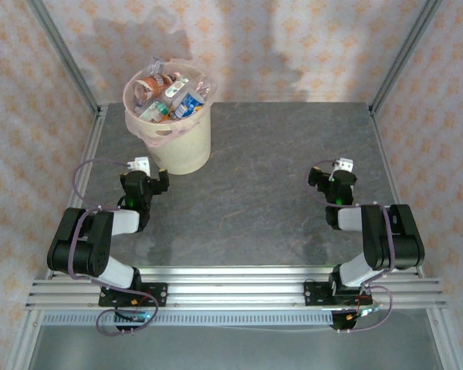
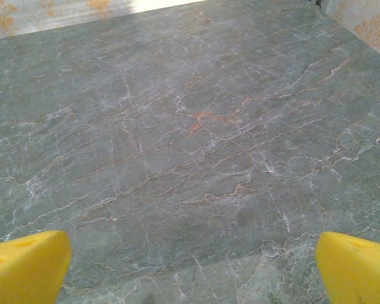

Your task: Put the plastic bottles in the bin

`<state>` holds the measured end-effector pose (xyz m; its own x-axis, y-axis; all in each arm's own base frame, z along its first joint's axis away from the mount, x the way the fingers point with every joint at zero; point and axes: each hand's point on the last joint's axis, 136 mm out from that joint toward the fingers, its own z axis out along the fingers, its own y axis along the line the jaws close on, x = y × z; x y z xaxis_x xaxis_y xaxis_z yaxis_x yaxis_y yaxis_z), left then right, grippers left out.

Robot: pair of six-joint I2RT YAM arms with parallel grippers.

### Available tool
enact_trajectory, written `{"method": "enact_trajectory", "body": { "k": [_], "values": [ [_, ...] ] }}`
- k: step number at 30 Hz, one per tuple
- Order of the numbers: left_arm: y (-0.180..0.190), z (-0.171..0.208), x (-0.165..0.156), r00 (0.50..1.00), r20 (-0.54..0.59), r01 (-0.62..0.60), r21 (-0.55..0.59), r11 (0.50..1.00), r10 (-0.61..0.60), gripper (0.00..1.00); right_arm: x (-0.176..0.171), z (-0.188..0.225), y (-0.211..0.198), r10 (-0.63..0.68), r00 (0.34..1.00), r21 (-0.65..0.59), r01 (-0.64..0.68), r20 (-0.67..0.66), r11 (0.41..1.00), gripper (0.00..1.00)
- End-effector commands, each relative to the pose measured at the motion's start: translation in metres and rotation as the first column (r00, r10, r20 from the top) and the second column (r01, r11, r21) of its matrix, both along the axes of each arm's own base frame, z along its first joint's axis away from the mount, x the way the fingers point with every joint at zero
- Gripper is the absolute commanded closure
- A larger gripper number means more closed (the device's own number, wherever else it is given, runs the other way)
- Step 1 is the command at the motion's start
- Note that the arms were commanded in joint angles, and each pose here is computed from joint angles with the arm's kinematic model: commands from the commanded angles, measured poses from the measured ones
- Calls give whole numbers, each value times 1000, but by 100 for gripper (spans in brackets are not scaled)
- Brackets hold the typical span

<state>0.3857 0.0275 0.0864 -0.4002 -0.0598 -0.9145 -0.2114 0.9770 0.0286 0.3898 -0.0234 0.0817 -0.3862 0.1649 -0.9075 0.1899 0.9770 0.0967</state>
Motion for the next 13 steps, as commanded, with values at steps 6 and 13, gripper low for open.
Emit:
{"method": "enact_trajectory", "body": {
  "k": [6,13],
  "values": [
    [1,8,6,1000,15,-13,27,1000,13,0,4,6,-3,-22,1000,7,22,17,1000,1],
    [1,9,6,1000,17,-13,27,1000,13,0,5,7,-3,-22,1000,7,22,21,1000,1]
  ]
}}
